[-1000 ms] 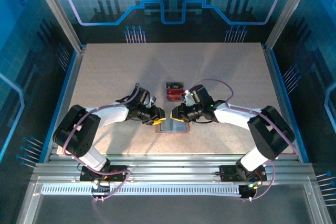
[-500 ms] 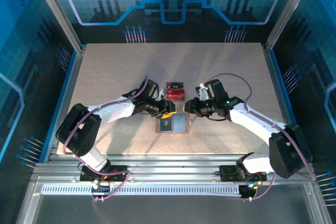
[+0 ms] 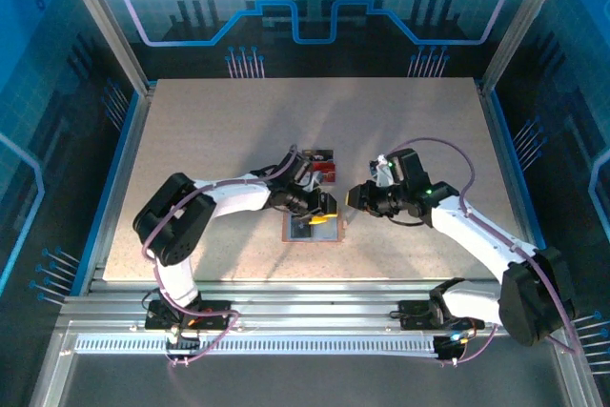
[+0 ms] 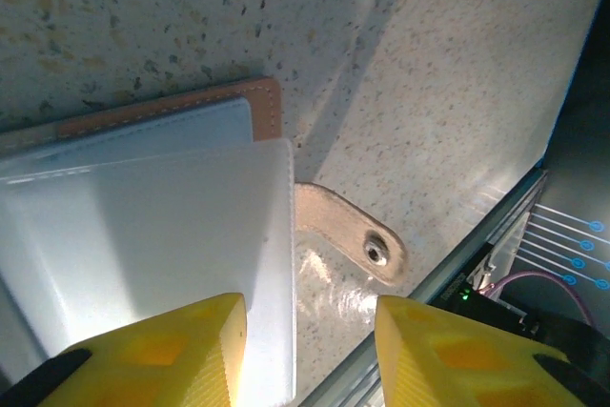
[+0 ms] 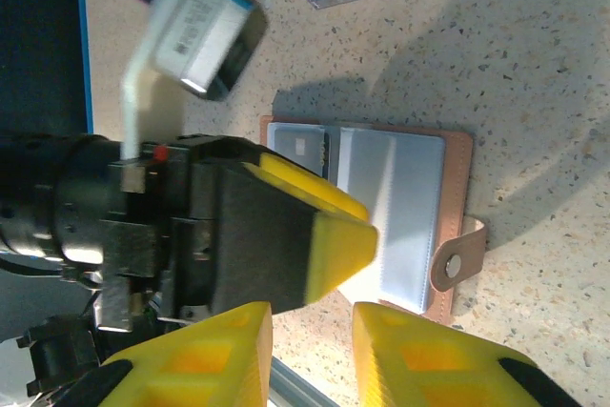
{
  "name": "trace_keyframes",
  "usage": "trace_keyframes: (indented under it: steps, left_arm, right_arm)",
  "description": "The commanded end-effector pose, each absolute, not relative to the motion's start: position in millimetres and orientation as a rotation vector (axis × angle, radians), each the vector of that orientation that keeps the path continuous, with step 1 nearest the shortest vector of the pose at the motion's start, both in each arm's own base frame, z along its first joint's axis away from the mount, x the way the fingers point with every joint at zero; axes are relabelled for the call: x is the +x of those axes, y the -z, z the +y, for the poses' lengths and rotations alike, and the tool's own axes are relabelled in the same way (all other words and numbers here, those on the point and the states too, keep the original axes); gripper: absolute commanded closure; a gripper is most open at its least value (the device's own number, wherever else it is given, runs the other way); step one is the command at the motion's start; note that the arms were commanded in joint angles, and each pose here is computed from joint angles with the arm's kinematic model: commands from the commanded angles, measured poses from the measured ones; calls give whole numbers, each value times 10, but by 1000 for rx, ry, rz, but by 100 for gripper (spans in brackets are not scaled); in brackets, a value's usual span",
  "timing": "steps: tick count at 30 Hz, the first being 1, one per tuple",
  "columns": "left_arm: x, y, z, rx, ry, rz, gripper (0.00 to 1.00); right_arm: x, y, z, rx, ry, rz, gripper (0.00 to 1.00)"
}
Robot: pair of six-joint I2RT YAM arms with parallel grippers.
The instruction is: Take the credit cards out of the card holder
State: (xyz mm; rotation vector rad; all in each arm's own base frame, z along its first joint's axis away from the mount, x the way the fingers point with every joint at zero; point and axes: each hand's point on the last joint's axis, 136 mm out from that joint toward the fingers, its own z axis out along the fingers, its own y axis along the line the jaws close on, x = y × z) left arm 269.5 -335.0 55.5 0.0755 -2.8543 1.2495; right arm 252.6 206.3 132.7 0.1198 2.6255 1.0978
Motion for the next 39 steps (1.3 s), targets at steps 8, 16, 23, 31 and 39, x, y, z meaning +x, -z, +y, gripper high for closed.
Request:
trace_keyframes:
  steps: [8, 16, 23, 31, 39]
  left_arm:
    - [2629, -476, -3523, 26, -1224, -2818, 52]
    - [2674, -718, -3462, -10, -1235, -2879, 49]
    - [2723, -860, -3245, 28, -1251, -2922, 49]
    - [2725, -782, -2823, 138, -1223, -2953, 50]
    - [2653, -596, -2491, 220, -1162, -2966, 59]
  right_arm:
    - [2463, -1271, 1991, 136, -1095, 2641, 72]
    - [2475, -1253, 2027, 144, -1122, 2640, 72]
    - [2504, -1187, 2177, 128, -1149, 2657, 72]
    - [2554, -1044, 2549, 63, -1176, 2717, 73]
    - [2582, -873, 2963, -14, -1176, 2789, 74]
